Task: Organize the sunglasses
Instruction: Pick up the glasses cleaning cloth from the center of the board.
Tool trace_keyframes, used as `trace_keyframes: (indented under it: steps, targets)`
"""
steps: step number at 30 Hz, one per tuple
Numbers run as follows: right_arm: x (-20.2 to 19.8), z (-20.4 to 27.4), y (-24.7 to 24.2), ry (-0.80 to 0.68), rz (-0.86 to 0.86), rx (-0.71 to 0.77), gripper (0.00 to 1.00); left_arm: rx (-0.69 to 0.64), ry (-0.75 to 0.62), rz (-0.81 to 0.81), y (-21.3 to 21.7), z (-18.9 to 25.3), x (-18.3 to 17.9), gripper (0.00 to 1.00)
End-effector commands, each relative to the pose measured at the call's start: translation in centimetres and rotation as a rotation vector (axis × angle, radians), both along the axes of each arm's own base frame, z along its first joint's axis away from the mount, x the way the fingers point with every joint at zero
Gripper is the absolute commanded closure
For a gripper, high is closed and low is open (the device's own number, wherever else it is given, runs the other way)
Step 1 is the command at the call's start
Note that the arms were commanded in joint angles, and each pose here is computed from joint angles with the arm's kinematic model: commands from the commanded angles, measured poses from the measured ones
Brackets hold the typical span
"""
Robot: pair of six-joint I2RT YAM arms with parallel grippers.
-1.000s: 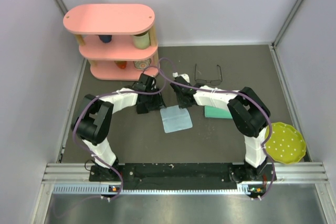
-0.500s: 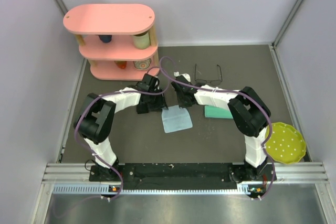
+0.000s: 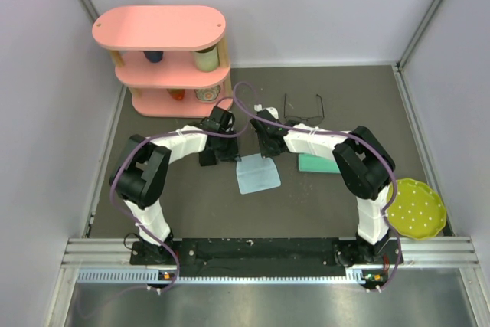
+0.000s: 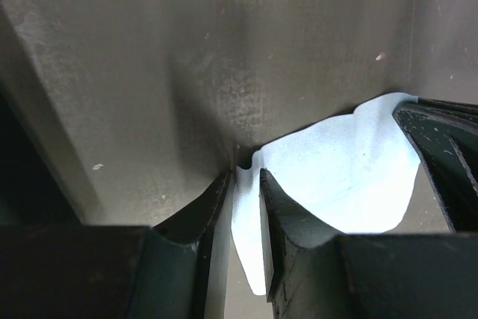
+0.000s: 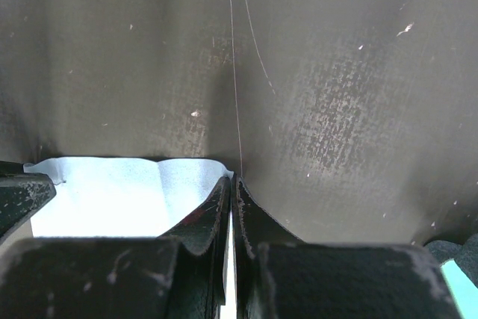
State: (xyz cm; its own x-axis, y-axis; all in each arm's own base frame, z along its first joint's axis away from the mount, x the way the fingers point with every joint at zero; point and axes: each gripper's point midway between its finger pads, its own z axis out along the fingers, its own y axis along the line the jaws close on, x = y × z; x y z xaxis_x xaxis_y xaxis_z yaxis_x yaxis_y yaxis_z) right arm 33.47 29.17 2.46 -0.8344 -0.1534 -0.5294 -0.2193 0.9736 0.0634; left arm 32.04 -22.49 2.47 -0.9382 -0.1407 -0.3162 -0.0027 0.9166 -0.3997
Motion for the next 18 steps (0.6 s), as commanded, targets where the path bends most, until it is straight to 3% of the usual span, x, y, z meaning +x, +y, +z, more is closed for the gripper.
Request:
trace_keyframes:
  steps: [1, 5, 11, 14, 18]
  targets:
    - [0.0, 0.3, -0.3, -0.002, -0.003, 0.004, 1.00, 0.101, -0.019, 0.009, 1.6, -0.3, 0.6, 0.74]
    - [0.1, 0.4, -0.4, -0.007, -0.003, 0.003, 1.00, 0.128, -0.047, 0.013, 2.1, 0.1, 1.0, 0.75]
    - [0.1, 0.5, -0.1, -0.007, 0.008, 0.017, 1.00, 0.052, -0.032, -0.032, 0.5, -0.4, 0.9, 0.84]
    - [0.0, 0.4, 0.0, -0.001, 0.010, 0.023, 1.00, 0.005, -0.020, -0.053, -0.3, -0.5, 0.5, 0.83]
    - [0.0, 0.4, 0.2, 0.002, 0.016, 0.031, 1.00, -0.005, -0.007, -0.061, -0.4, -0.7, 0.1, 0.73]
